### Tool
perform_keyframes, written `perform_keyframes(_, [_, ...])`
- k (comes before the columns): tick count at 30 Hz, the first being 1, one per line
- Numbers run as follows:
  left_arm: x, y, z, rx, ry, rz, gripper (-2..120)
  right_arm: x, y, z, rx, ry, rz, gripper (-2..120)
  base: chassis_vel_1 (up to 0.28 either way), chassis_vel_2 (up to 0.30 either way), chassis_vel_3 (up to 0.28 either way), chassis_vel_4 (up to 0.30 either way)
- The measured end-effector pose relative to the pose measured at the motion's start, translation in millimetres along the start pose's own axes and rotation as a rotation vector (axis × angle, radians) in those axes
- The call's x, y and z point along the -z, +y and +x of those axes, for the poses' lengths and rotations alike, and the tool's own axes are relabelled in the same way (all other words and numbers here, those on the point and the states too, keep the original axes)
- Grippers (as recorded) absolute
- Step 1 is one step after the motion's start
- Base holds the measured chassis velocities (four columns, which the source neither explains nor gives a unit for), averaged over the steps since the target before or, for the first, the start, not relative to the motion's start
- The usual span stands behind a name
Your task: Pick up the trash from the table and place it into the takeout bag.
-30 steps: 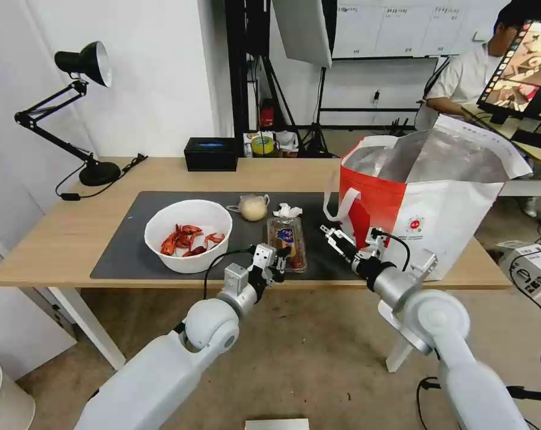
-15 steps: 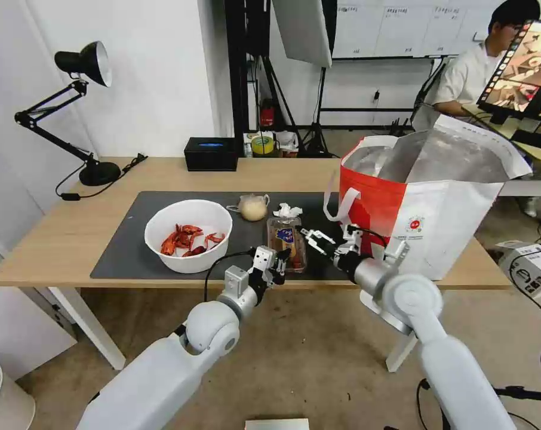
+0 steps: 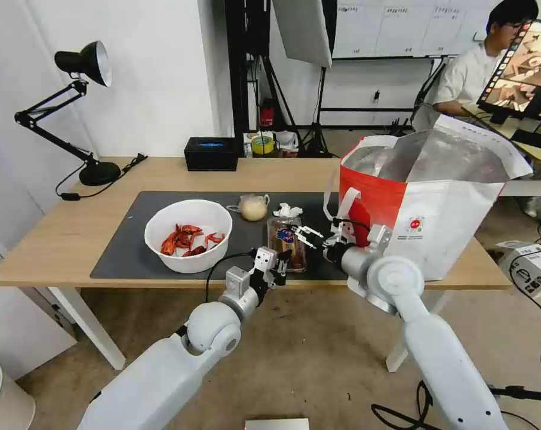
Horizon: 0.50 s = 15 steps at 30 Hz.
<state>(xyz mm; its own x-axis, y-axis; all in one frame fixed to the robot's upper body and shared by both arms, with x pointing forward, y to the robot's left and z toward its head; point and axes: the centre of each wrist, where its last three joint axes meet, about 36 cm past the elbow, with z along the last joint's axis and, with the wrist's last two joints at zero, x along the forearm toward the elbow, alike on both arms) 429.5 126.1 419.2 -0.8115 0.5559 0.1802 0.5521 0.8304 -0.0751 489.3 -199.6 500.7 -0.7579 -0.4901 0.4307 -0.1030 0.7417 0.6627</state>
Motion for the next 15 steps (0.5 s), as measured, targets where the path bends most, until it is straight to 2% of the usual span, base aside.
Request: perform_keyframes(15, [0.9,-0.9,-0.8,-0.001,-0.004,0.007,0,5.6,13.6,-28.3,-0.021,0.054,0.022,100,0.000,0.000,0.000,0.000])
